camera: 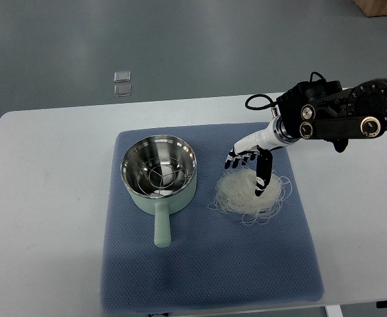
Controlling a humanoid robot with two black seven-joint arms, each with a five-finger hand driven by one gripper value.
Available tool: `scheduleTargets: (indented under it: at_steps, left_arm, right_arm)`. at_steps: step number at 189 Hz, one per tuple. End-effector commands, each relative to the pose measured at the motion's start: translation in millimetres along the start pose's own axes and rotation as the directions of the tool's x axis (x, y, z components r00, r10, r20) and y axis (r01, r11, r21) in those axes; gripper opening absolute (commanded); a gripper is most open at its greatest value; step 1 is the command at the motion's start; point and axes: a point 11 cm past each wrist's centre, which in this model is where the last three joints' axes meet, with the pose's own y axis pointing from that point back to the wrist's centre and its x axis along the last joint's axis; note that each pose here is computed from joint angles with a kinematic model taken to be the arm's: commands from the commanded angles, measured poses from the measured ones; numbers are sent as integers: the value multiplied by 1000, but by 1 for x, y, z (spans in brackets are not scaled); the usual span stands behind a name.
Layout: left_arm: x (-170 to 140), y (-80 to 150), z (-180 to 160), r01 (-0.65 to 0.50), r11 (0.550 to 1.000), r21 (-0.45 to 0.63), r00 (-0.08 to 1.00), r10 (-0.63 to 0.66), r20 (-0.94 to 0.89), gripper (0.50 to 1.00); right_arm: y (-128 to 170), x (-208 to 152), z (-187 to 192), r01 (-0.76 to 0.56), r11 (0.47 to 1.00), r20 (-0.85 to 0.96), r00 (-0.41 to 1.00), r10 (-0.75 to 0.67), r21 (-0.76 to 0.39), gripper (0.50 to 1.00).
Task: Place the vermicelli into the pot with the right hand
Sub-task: 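Lower the right hand onto the vermicelli and close fingers around it, then lift the grasped vermicelli bundle up with the right hand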
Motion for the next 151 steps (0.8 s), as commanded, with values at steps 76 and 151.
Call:
scheduleTargets:
  at_steps: [76, 151]
  left_arm:
    - [7, 0, 0, -20, 1000, 1, 1000, 20, -2, 1000]
    - [7, 0, -1, -21, 1000, 2, 1000, 21, -3, 1000]
  right_arm:
    - [-28, -36, 9, 21, 996, 79, 997, -28, 91, 903]
    - [-37, -41, 23, -57, 995, 20, 998, 56, 84, 500]
